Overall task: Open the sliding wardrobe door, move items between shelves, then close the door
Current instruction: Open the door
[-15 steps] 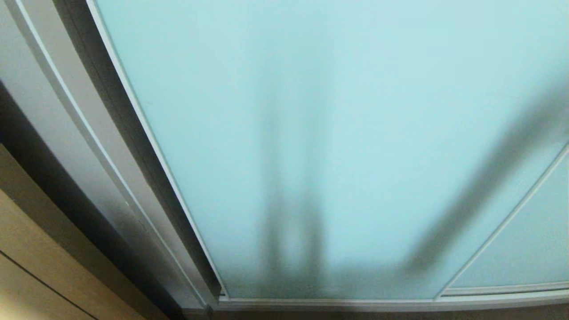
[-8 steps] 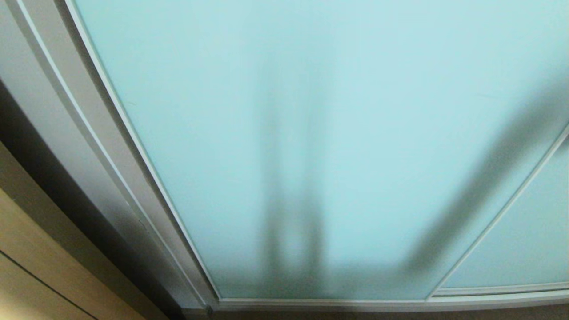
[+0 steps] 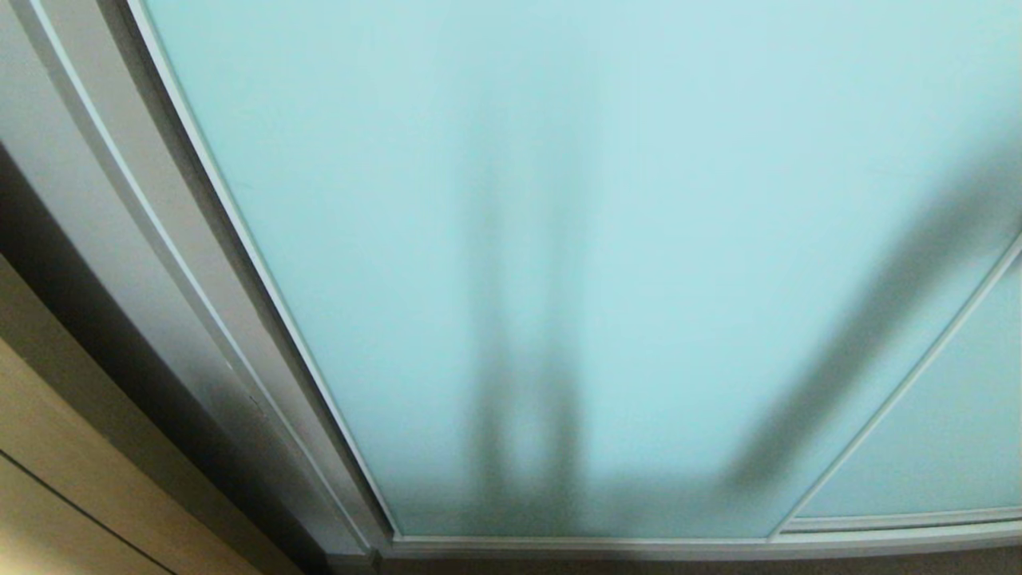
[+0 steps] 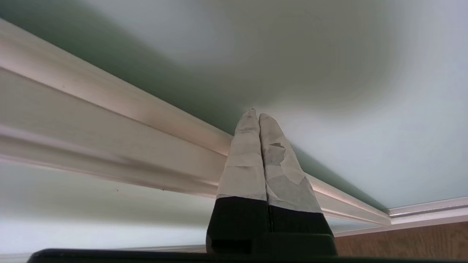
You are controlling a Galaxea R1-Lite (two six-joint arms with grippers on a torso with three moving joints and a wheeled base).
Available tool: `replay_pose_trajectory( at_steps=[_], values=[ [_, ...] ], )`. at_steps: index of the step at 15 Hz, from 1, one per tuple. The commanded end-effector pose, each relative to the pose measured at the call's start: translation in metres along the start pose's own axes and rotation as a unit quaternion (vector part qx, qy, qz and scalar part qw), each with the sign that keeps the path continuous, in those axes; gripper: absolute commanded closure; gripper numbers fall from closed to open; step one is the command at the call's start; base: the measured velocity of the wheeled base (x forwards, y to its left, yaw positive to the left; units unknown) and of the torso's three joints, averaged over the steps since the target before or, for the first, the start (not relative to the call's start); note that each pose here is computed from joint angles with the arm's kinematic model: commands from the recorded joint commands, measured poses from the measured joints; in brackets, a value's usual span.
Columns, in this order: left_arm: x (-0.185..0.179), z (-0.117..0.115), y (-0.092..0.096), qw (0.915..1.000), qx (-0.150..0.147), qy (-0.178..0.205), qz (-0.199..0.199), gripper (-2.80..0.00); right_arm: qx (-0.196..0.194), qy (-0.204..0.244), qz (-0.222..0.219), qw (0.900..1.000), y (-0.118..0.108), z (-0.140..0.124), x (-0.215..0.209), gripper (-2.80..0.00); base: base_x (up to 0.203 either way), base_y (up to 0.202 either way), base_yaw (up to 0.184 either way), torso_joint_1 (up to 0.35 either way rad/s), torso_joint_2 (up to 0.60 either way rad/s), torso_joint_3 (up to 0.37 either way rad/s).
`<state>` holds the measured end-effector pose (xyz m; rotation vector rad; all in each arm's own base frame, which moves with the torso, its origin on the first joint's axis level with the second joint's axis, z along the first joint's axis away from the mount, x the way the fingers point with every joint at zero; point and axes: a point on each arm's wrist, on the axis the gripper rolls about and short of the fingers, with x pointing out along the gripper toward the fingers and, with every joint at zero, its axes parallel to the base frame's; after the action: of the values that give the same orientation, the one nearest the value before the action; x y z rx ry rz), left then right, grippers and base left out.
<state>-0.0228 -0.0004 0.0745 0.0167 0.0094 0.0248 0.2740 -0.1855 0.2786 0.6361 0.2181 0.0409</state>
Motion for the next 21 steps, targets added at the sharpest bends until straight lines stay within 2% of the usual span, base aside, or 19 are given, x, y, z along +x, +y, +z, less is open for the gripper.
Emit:
replay_pose_trajectory(
  at_steps=[1, 6, 9, 10, 12, 14, 17, 21],
  values=[
    [0.0, 0.0, 0.0, 1.0, 0.0, 0.002, 0.001, 0.0, 0.002, 0.002, 0.001, 1.0, -0.001, -0.001, 0.001, 0.0, 0.0, 0.0, 0.0, 0.0, 0.0, 0.0],
    [0.0, 0.0, 0.0, 1.0, 0.0, 0.002, 0.001, 0.0, 0.002, 0.003, 0.001, 1.0, 0.0, -0.002, 0.0, 0.0, 0.0, 0.0, 0.0, 0.0, 0.0, 0.0],
    [0.0, 0.0, 0.0, 1.0, 0.0, 0.002, 0.001, 0.0, -0.034, -0.024, 0.001, 0.999, 0.0, 0.006, -0.007, 0.0, 0.0, 0.0, 0.0, 0.0, 0.0, 0.0],
    [0.0, 0.0, 0.0, 1.0, 0.0, 0.002, 0.001, 0.0, -0.06, -0.048, -0.02, 0.997, -0.005, 0.01, -0.009, 0.0, 0.0, 0.0, 0.0, 0.0, 0.0, 0.0],
    [0.0, 0.0, 0.0, 1.0, 0.0, 0.002, 0.001, 0.0, -0.112, -0.097, -0.082, 0.986, -0.007, 0.016, -0.015, 0.0, 0.0, 0.0, 0.0, 0.0, 0.0, 0.0],
    [0.0, 0.0, 0.0, 1.0, 0.0, 0.002, 0.001, 0.0, -0.164, -0.14, -0.103, 0.971, 0.008, 0.023, -0.035, 0.0, 0.0, 0.0, 0.0, 0.0, 0.0, 0.0],
    [0.0, 0.0, 0.0, 1.0, 0.0, 0.002, 0.001, 0.0, -0.199, -0.188, -0.121, 0.954, 0.035, 0.022, -0.078, 0.0, 0.0, 0.0, 0.0, 0.0, 0.0, 0.0],
    [0.0, 0.0, 0.0, 1.0, 0.0, 0.002, 0.001, 0.0, -0.242, -0.253, -0.141, 0.926, 0.083, -0.005, -0.145, 0.0, 0.0, 0.0, 0.0, 0.0, 0.0, 0.0]
  ],
)
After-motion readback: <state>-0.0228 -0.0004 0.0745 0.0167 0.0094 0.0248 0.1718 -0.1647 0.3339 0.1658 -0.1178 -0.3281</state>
